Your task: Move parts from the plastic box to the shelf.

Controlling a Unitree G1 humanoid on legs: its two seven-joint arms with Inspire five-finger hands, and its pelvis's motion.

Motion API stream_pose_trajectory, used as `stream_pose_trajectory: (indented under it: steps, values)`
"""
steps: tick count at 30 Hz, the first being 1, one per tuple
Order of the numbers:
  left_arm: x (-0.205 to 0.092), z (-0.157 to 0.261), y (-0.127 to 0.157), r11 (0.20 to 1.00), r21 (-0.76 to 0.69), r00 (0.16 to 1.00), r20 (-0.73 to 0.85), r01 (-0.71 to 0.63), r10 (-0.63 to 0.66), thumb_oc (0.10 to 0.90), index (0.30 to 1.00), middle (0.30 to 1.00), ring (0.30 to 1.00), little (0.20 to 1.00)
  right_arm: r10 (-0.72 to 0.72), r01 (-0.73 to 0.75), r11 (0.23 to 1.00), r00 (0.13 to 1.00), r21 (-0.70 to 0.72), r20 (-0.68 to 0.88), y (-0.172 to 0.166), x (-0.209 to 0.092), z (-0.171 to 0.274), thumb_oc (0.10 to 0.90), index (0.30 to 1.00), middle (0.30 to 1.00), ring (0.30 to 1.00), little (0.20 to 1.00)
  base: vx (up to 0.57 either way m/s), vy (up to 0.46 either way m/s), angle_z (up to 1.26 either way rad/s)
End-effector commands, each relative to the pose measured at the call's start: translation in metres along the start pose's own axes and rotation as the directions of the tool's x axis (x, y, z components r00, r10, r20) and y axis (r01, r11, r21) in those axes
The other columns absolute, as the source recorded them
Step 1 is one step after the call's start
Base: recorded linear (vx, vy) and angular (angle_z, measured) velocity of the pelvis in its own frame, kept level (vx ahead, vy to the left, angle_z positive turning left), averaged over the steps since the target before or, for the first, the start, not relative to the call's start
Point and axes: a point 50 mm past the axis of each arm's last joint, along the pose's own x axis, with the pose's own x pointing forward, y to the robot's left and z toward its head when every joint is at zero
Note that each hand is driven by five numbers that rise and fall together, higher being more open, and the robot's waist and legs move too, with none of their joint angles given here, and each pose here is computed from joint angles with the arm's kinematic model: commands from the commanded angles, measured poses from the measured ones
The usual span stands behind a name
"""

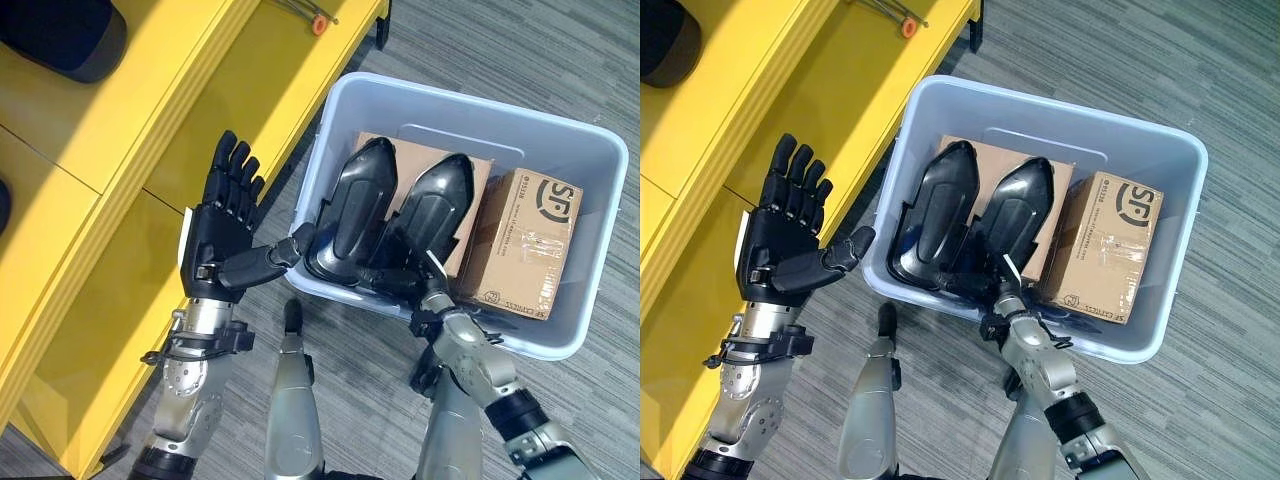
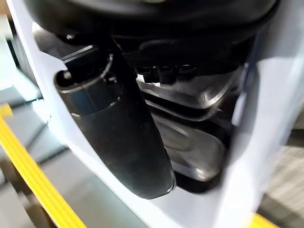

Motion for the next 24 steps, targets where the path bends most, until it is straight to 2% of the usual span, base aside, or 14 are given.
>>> stream_pose_trajectory:
  steps: [1, 10, 24]
  values:
    - [0.016, 0.042, -0.024, 0.991, -0.03, 0.952, 0.283, 0.13, -0.116, 0.9, 1.0, 1.0, 1.0, 1.0, -0.113, 0.065, 0.981, 0.959, 0.185, 0.26, 0.001, 0.014, 0.06, 0.9, 1.0, 1.0, 1.0, 1.0, 0.0, 0.0, 0.0]
    - [0.02, 0.037, -0.028, 0.99, -0.053, 0.959, 0.261, 0.132, -0.114, 0.9, 1.0, 1.0, 1.0, 1.0, -0.216, 0.14, 0.963, 0.913, 0.23, 0.347, -0.021, 0.026, 0.093, 0.9, 1.0, 1.0, 1.0, 1.0, 0.0, 0.022, 0.01]
    - [0.02, 0.032, -0.027, 0.974, -0.076, 0.956, 0.223, 0.212, -0.191, 0.9, 1.0, 1.0, 1.0, 1.0, -0.229, 0.234, 0.971, 0.855, 0.049, 0.465, -0.04, 0.035, 0.149, 0.9, 1.0, 1.0, 1.0, 1.0, 0.01, -0.021, 0.02]
